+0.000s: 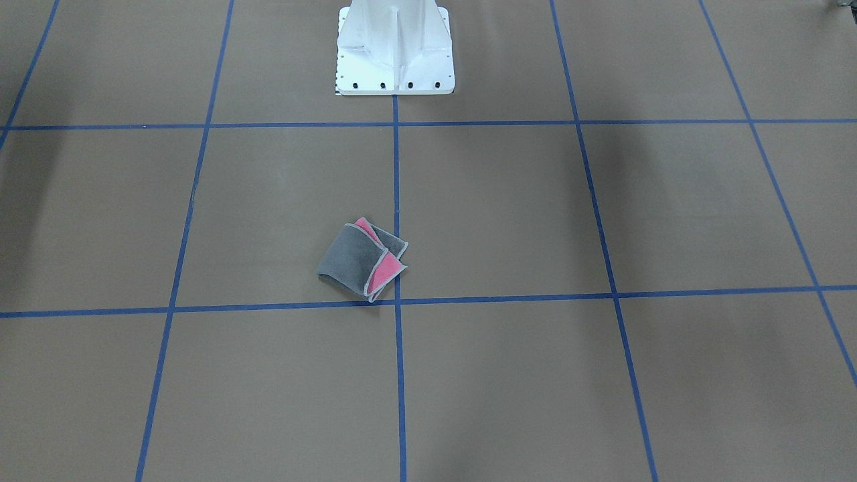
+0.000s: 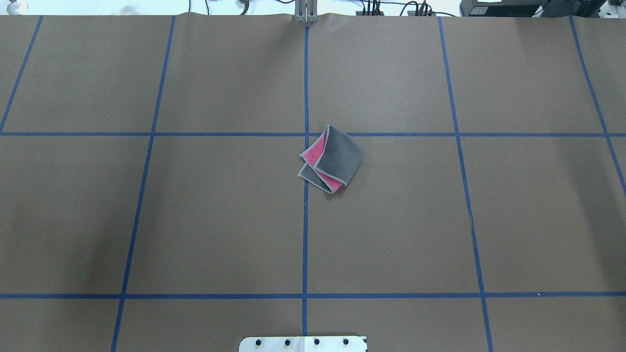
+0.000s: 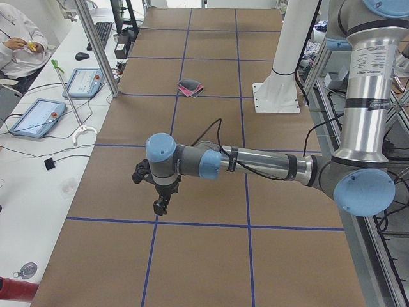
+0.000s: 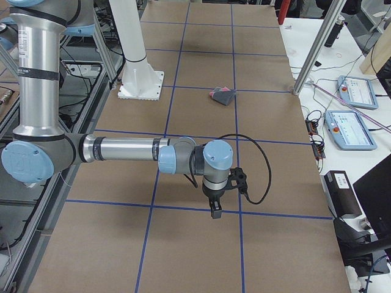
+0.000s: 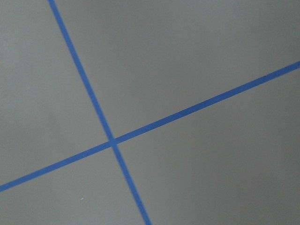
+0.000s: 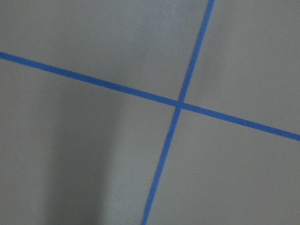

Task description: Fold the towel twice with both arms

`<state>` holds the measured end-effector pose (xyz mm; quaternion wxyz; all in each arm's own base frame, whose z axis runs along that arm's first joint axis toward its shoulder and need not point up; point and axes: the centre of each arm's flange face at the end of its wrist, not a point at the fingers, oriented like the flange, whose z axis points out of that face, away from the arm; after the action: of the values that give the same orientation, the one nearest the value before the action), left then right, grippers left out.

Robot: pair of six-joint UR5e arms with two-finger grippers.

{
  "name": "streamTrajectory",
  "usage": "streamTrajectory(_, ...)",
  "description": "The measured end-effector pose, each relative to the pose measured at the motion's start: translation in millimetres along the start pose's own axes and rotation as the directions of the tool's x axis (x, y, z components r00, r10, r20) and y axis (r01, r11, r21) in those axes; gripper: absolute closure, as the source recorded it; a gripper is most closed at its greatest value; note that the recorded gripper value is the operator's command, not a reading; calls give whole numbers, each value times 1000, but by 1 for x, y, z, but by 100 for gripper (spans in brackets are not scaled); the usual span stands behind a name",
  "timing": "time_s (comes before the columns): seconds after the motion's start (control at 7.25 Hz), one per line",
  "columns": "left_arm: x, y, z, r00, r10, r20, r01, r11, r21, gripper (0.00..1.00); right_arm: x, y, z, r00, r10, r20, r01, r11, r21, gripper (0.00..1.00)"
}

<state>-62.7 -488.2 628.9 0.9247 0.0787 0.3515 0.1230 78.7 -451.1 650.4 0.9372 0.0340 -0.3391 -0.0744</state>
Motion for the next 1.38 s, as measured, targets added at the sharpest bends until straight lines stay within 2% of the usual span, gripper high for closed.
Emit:
streamTrajectory(0.28,-30,53,0,999,-41,-6,41,999,-4,0,0,0,-4,996,90,1,-90,996,10,1)
streamTrajectory(0.55,-43,75,-11,996,-83,-13,83,996,24,0,1,1,-3,994,110,5,-110,994,10,1)
streamTrajectory(1.38,-23,70,-48,981,-184,-54,188,979,73,0,2,6,-1,994,109,7,-109,994,5,0)
